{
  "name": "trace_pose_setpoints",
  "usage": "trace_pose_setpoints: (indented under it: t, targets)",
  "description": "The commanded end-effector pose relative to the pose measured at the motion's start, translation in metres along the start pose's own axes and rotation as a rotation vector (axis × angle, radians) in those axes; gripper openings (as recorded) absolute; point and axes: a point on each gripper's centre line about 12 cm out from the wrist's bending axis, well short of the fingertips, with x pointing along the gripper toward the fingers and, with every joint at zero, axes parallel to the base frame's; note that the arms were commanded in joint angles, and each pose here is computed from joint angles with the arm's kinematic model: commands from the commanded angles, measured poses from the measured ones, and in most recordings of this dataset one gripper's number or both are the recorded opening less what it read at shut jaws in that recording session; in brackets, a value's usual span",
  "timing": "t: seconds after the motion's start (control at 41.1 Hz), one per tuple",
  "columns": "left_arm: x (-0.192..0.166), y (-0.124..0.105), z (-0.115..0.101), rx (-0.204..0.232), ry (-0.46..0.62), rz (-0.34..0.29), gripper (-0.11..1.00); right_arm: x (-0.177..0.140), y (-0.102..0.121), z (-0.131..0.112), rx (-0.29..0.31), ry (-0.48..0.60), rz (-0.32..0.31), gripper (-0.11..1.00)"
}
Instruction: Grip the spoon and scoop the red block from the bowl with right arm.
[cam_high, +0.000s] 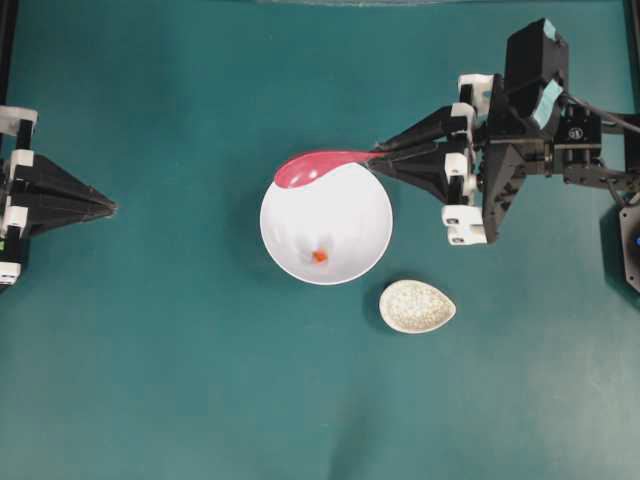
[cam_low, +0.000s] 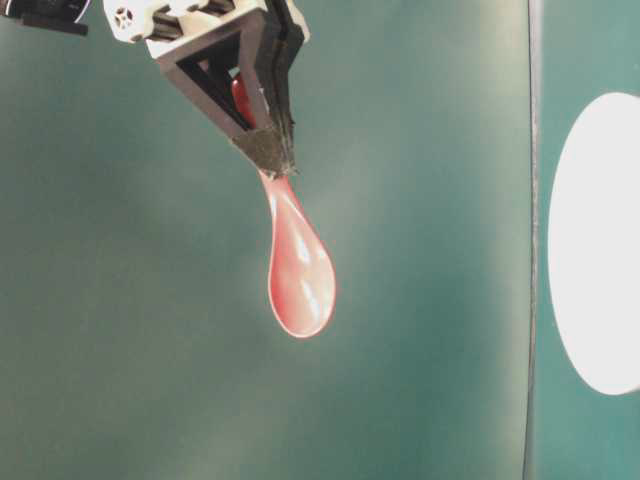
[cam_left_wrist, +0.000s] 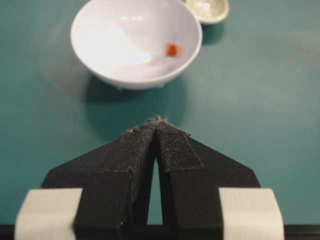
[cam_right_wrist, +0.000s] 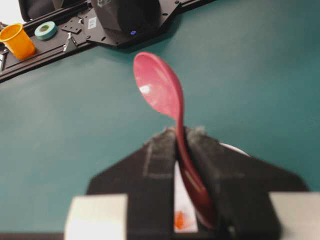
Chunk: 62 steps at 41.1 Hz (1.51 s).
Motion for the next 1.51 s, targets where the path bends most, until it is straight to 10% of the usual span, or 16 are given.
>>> trace_pose_setpoints:
  t: [0.0, 1.483]
  targets:
    - [-0.002, 0.0, 0.01, -0.002, -0.018, -0.001, 0.0, -0.004, 0.004, 0.011, 0.004, -0.036, 0.012, 0.07]
    - [-0.003, 0.0, -0.002, 0.0, 0.058, 0.003, 0.0, -0.004, 0.003, 0.029, 0.17, -0.03, -0.009, 0.07]
